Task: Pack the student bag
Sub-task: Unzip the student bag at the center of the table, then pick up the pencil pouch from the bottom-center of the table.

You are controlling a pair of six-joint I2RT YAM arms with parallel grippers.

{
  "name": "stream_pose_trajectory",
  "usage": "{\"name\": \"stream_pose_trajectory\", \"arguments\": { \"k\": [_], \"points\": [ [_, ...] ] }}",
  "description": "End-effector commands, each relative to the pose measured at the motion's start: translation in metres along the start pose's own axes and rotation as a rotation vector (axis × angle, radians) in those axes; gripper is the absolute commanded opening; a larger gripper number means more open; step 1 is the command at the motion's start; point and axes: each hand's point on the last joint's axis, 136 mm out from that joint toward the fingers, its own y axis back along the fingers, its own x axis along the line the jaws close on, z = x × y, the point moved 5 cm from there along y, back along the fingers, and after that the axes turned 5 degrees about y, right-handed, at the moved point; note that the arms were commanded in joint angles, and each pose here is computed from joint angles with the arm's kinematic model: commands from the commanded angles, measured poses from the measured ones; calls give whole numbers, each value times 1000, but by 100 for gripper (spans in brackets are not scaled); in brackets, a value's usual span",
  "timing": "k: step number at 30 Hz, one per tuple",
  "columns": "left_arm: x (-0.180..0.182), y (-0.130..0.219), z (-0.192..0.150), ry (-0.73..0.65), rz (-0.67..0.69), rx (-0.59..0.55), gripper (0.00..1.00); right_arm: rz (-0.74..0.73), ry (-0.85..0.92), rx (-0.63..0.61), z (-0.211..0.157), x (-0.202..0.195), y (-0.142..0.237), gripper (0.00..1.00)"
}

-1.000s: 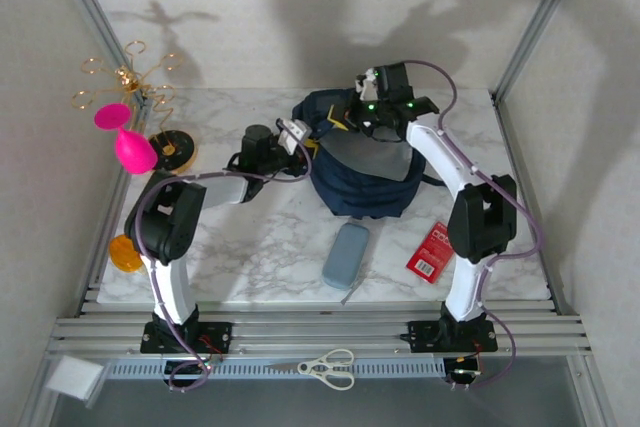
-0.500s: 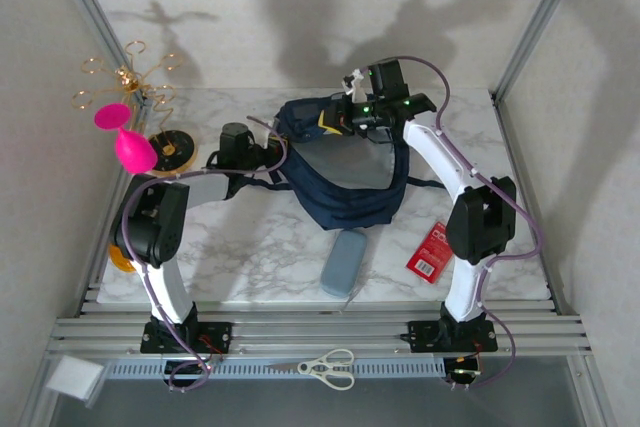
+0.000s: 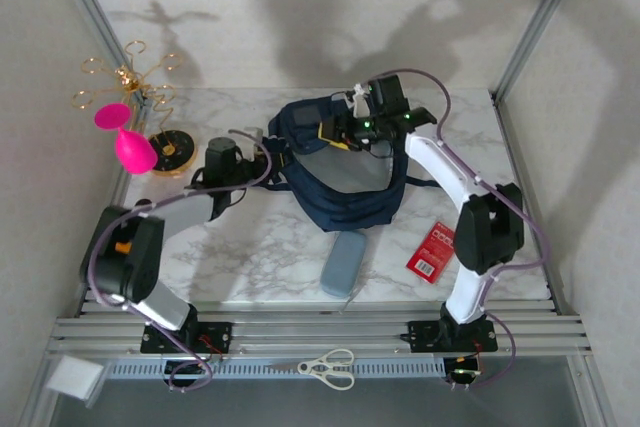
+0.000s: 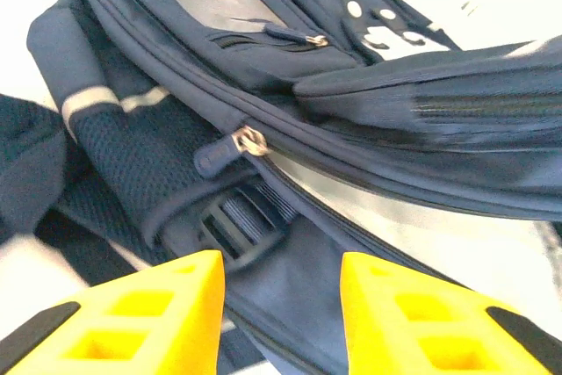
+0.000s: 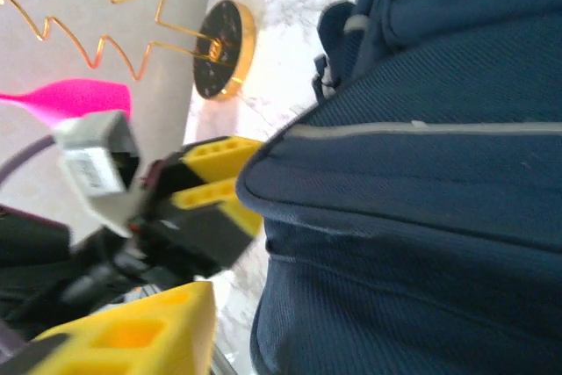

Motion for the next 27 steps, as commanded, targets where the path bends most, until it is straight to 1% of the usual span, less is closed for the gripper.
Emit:
{"name": "stream_pose_trajectory", "arguments": {
  "k": [1, 3, 5, 7, 9, 11, 12, 15, 16, 18, 20, 21, 24, 27],
  "points": [
    [-16, 20, -18, 153, 7, 18, 43, -76, 34, -39, -22, 3, 33, 53],
    [-34, 30, -34, 145, -15, 61, 47, -128, 11, -19, -47, -4, 42, 58],
    [-45, 37, -48, 144, 3, 103, 48, -156, -4, 9, -74, -7, 49, 63],
    [-57, 45, -60, 139, -24, 134, 50, -179, -27, 46, -103, -10, 53, 66],
    [-60, 53, -68, 166, -11, 145, 51, -206, -58, 61, -126, -15, 60, 69],
    [-66, 59, -78, 201, -31, 173, 52, -273, -92, 59, -147, -22, 68, 71],
    [-67, 62, -84, 221, -19, 186, 52, -297, -104, 62, -158, -25, 71, 72],
    [-81, 68, -107, 265, -47, 238, 54, -306, -176, 100, -195, -38, 65, 75],
    [-86, 69, -118, 289, -59, 268, 54, -314, -196, 119, -208, -45, 61, 76],
    [-97, 70, -138, 294, -82, 327, 54, -320, -225, 131, -228, -55, 53, 77],
    [-102, 69, -159, 302, -70, 382, 54, -283, -250, 144, -242, -64, 42, 78],
    [-106, 68, -168, 314, -87, 408, 53, -255, -260, 150, -246, -67, 36, 78],
    [-115, 62, -192, 317, -96, 463, 51, -169, -258, 138, -248, -67, 21, 76],
    [-125, 53, -209, 332, -137, 513, 47, -189, -291, 137, -256, -83, 11, 73]
  ]
}}
